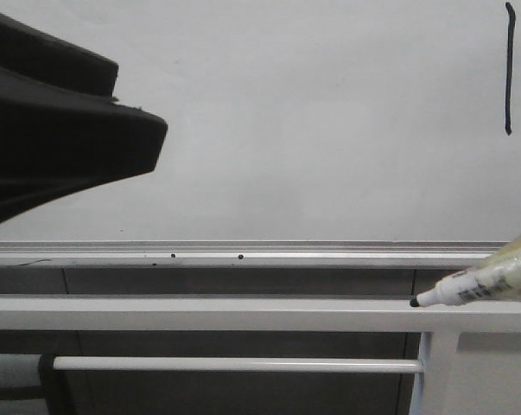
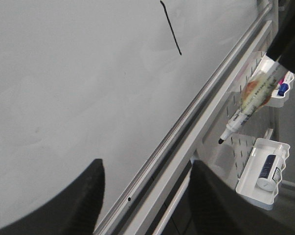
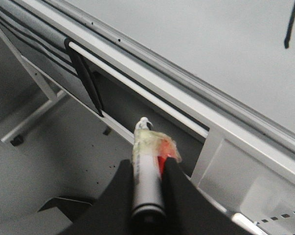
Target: Write number 1 on whiteboard
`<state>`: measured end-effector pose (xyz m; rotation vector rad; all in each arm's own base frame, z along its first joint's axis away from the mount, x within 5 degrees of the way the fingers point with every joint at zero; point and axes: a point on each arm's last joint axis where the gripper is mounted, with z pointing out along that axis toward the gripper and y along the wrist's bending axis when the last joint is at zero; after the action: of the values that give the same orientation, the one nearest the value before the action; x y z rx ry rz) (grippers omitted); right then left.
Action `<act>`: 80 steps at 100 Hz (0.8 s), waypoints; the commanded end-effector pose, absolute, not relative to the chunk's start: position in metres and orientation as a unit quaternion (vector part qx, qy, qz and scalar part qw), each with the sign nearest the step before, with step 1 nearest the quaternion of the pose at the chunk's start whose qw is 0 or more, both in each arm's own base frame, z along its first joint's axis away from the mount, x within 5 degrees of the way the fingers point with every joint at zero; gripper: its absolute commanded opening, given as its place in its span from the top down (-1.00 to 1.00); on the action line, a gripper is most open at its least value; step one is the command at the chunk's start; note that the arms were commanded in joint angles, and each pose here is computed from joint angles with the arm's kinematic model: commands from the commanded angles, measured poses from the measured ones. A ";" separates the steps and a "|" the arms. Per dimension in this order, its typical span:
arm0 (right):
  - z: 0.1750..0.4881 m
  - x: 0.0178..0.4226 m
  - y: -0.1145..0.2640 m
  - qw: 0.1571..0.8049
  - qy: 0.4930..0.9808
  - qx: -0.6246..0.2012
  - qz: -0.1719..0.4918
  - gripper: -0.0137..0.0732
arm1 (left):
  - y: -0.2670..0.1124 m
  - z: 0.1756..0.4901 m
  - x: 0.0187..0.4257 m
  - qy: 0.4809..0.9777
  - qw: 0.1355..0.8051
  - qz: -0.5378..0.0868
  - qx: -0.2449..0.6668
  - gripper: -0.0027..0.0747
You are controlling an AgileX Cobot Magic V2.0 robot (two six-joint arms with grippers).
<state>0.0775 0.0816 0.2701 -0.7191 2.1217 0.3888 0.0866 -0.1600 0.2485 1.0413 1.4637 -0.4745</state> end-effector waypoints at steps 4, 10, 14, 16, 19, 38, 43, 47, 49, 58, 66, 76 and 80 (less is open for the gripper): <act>0.299 0.087 0.102 0.434 0.833 -0.306 0.156 0.83 | -0.164 0.264 0.086 0.593 0.635 -0.204 0.451 -0.21; 0.308 0.089 0.109 0.437 0.829 -0.309 0.161 0.83 | -0.167 0.262 0.086 0.588 0.632 -0.199 0.464 -0.21; 0.312 0.090 0.114 0.436 0.828 -0.312 0.163 0.83 | -0.169 0.259 0.086 0.584 0.629 -0.192 0.476 -0.21; 0.315 0.091 0.116 0.435 0.828 -0.313 0.162 0.83 | -0.170 0.258 0.087 0.582 0.628 -0.187 0.482 -0.21; 0.317 0.092 0.118 0.433 0.829 -0.314 0.161 0.83 | -0.171 0.256 0.087 0.580 0.625 -0.180 0.490 -0.21; 0.327 0.096 0.131 0.430 0.829 -0.320 0.161 0.83 | -0.184 0.247 0.091 0.569 0.615 -0.159 0.522 -0.21; 0.330 0.096 0.135 0.432 0.825 -0.324 0.166 0.83 | -0.187 0.248 0.092 0.566 0.620 -0.155 0.521 -0.21; 0.332 0.096 0.138 0.432 0.824 -0.327 0.168 0.83 | -0.190 0.249 0.094 0.564 0.625 -0.153 0.517 -0.21; 0.332 0.097 0.140 0.431 0.824 -0.328 0.168 0.83 | -0.191 0.249 0.095 0.564 0.627 -0.152 0.516 -0.21; 0.337 0.099 0.147 0.431 0.822 -0.330 0.170 0.83 | -0.195 0.253 0.097 0.561 0.634 -0.152 0.510 -0.21; 0.342 0.101 0.152 0.435 0.819 -0.329 0.175 0.83 | -0.196 0.254 0.097 0.556 0.637 -0.151 0.512 -0.21; 0.347 0.104 0.158 0.440 0.815 -0.330 0.182 0.83 | -0.197 0.252 0.099 0.557 0.637 -0.146 0.513 -0.21; 0.349 0.105 0.161 0.441 0.815 -0.330 0.183 0.83 | -0.198 0.252 0.099 0.556 0.640 -0.144 0.511 -0.21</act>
<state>0.1022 0.1542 0.3283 -0.8240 2.1278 0.3915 0.0959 -0.1932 0.2342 1.2551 1.3520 -0.3339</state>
